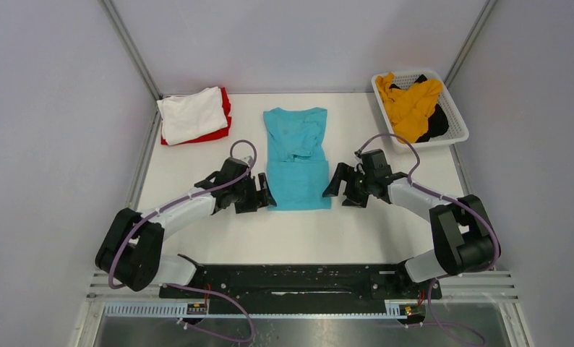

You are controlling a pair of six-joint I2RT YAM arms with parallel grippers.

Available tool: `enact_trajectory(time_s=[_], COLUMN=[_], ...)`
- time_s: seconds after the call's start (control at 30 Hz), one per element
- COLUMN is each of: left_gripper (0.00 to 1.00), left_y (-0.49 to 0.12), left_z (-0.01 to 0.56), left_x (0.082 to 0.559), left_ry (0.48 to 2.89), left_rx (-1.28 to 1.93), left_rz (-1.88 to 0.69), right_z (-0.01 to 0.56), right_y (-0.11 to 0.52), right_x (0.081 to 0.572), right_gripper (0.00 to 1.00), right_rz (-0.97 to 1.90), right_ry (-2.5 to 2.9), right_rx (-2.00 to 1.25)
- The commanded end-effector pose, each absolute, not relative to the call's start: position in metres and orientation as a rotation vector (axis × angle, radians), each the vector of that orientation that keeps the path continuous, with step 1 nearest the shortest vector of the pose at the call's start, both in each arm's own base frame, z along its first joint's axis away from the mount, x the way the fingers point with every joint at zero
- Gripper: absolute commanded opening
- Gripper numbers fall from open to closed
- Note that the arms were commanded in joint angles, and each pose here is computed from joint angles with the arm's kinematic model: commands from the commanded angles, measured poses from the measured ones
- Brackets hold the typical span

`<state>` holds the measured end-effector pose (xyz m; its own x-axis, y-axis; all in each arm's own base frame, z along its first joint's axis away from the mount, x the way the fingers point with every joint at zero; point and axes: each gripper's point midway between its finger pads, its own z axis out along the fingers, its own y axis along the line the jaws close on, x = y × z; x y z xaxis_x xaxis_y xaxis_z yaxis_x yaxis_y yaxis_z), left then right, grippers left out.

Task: Fold and stack the t-shirts
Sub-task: Grab one side of the 2/3 rectangular tshirt with both arms

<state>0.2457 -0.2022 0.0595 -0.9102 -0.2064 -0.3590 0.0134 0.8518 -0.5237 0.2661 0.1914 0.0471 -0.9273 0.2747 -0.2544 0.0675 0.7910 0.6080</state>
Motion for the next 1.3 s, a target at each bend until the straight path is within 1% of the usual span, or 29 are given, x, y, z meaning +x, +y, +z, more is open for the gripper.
enact_trajectory(time_s=[0.0, 0.1, 0.2, 0.27, 0.37, 0.43, 0.5, 0.53, 0.57, 0.6, 0.67, 0.77, 0.87, 0.93, 1.0, 1.07, 1.17, 1.27], left_gripper=[0.69, 0.6, 0.5, 0.46, 0.38, 0.3, 0.25, 0.2, 0.08, 0.0, 0.0, 0.0, 0.0, 0.0, 0.0, 0.0, 0.0, 0.0], left_y=[-0.211, -0.219, -0.22, -0.22, -0.221, -0.223, -0.223, -0.223, -0.222, -0.22, -0.221, -0.221, -0.223, -0.224, -0.224, -0.222, -0.219, -0.217], left_z=[0.054, 0.045, 0.032, 0.025, 0.016, 0.013, 0.01, 0.009, 0.008, 0.007, 0.006, 0.004, 0.006, 0.009, 0.015, 0.02, 0.027, 0.035], left_x=[0.248, 0.249, 0.25, 0.251, 0.252, 0.251, 0.25, 0.25, 0.25, 0.25, 0.251, 0.25, 0.251, 0.25, 0.244, 0.235, 0.211, 0.179], left_ry=[2.599, 2.619, 2.653, 2.669, 2.694, 2.705, 2.715, 2.717, 2.715, 2.713, 2.708, 2.717, 2.713, 2.705, 2.697, 2.693, 2.7, 2.721], left_rx=[-0.165, -0.166, -0.174, -0.18, -0.186, -0.179, -0.174, -0.178, -0.186, -0.202, -0.2, -0.191, -0.178, -0.175, -0.162, -0.151, -0.117, -0.071], left_rz=[-0.792, -0.817, -0.784, -0.768, -0.754, -0.763, -0.758, -0.754, -0.749, -0.738, -0.741, -0.74, -0.753, -0.766, -0.793, -0.799, -0.801, -0.823], right_z=[0.048, 0.04, 0.031, 0.026, 0.022, 0.019, 0.017, 0.014, 0.012, 0.01, 0.006, 0.002, 0.0, 0.003, 0.01, 0.015, 0.021, 0.032], right_y=[0.199, 0.203, 0.203, 0.2, 0.197, 0.197, 0.199, 0.2, 0.2, 0.2, 0.2, 0.202, 0.206, 0.21, 0.213, 0.211, 0.207, 0.206], right_x=[0.269, 0.266, 0.264, 0.264, 0.263, 0.262, 0.26, 0.259, 0.258, 0.257, 0.256, 0.259, 0.259, 0.254, 0.246, 0.23, 0.193, 0.152], right_gripper=[0.93, 0.84, 0.78, 0.74, 0.63, 0.56, 0.51, 0.49, 0.46, 0.41, 0.34, 0.29, 0.19, 0.12, 0.08, 0.0, 0.0, 0.0], right_rz=[0.887, 0.85, 0.791, 0.729, 0.677, 0.666, 0.665, 0.661, 0.65, 0.641, 0.632, 0.633, 0.654, 0.699, 0.747, 0.764, 0.791, 0.902], right_ry=[2.625, 2.658, 2.694, 2.703, 2.722, 2.736, 2.747, 2.755, 2.761, 2.771, 2.785, 2.785, 2.793, 2.799, 2.795, 2.798, 2.842, 2.882], right_rx=[0.228, 0.205, 0.186, 0.174, 0.156, 0.15, 0.142, 0.136, 0.128, 0.12, 0.113, 0.106, 0.099, 0.081, 0.058, 0.034, -0.039, -0.107])
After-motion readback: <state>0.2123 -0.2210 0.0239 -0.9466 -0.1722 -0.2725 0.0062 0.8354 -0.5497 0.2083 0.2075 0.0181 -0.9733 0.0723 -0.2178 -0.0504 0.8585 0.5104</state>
